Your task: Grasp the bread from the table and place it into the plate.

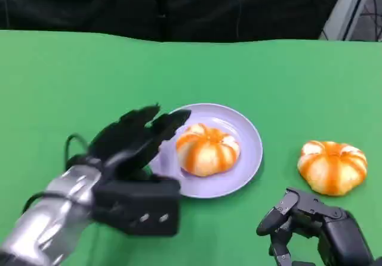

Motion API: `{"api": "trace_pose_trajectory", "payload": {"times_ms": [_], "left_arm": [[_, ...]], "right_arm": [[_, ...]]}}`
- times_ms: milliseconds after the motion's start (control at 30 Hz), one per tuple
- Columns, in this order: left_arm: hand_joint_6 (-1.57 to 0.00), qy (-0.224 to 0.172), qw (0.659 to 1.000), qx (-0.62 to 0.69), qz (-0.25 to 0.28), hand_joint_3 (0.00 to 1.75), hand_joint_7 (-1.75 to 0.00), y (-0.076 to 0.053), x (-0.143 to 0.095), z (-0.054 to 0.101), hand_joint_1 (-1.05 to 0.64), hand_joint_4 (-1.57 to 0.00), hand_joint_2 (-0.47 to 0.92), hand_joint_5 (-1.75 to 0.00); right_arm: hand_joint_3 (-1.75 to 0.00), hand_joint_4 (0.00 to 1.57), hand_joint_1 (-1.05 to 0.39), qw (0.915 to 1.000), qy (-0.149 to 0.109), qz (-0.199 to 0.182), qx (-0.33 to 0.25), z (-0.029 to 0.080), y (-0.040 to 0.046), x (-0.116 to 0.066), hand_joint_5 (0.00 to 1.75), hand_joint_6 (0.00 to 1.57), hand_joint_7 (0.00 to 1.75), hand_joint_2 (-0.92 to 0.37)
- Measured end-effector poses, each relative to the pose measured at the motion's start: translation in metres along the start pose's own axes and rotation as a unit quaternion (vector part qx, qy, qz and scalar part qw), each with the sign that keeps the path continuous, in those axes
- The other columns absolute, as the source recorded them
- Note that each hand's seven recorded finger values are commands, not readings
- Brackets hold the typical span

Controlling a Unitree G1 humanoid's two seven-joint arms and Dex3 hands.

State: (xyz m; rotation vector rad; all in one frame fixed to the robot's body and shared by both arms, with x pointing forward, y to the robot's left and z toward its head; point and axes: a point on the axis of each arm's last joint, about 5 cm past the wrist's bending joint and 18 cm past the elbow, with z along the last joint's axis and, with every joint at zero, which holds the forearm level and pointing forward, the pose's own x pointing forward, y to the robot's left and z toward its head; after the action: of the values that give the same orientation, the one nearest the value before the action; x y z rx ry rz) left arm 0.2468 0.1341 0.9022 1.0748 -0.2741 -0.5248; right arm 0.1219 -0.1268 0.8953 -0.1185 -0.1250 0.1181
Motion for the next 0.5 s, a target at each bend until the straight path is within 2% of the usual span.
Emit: {"api": "trace_pose_trajectory", "payload": {"times_ms": [100, 233, 267, 300, 400, 467, 500], "left_arm": [[-0.12, -0.002, 0.999, -0.046, 0.019, 0.37, -0.06, -0.007, -0.020, -0.007, -0.64, -0.20, 0.92, -0.14], [-0.15, -0.010, 0.992, -0.105, 0.076, 0.37, -0.07, -0.017, -0.049, -0.014, -0.57, -0.28, 0.92, -0.21], [-0.20, -0.009, 0.990, -0.115, 0.084, 0.35, -0.09, -0.019, -0.054, -0.015, -0.55, -0.34, 0.92, -0.25], [-0.40, -0.006, 0.988, -0.127, 0.091, 0.29, -0.17, -0.021, -0.059, -0.016, -0.45, -0.50, 0.92, -0.35], [-0.59, -0.019, 0.970, -0.184, 0.161, 0.25, -0.25, -0.031, -0.074, -0.014, -0.34, -0.66, 0.92, -0.46], [-0.83, -0.031, 0.956, -0.216, 0.194, 0.32, -0.36, -0.037, -0.078, -0.012, -0.21, -0.68, 0.90, -0.89], [-0.87, -0.035, 0.945, -0.241, 0.216, 0.33, -0.38, -0.041, -0.080, -0.010, -0.20, -0.68, 0.89, -0.96]], "right_arm": [[-1.32, 0.73, 0.04, 1.0000, 0.004, 0.000, 0.001, 0.000, 0.0003, 0.000, 1.62, 0.77, 1.33, -0.38], [-1.31, 0.73, 0.05, 1.0000, 0.003, -0.001, 0.000, 0.000, 0.0005, -0.001, 1.62, 0.76, 1.33, -0.39], [-1.31, 0.73, 0.05, 1.0000, 0.003, -0.001, 0.000, 0.000, 0.0004, -0.001, 1.63, 0.76, 1.33, -0.39], [-1.32, 0.73, 0.05, 1.0000, 0.003, -0.001, 0.000, 0.000, 0.0006, -0.001, 1.63, 0.76, 1.33, -0.40], [-1.32, 0.72, 0.05, 1.0000, 0.004, -0.002, 0.001, 0.000, 0.0005, -0.001, 1.64, 0.76, 1.34, -0.40], [-1.31, 0.71, 0.04, 1.0000, 0.004, -0.001, 0.001, 0.000, 0.0006, -0.001, 1.64, 0.75, 1.34, -0.40], [-1.31, 0.71, 0.03, 1.0000, 0.004, -0.002, 0.001, 0.000, 0.0003, -0.001, 1.65, 0.75, 1.34, -0.41]]}}
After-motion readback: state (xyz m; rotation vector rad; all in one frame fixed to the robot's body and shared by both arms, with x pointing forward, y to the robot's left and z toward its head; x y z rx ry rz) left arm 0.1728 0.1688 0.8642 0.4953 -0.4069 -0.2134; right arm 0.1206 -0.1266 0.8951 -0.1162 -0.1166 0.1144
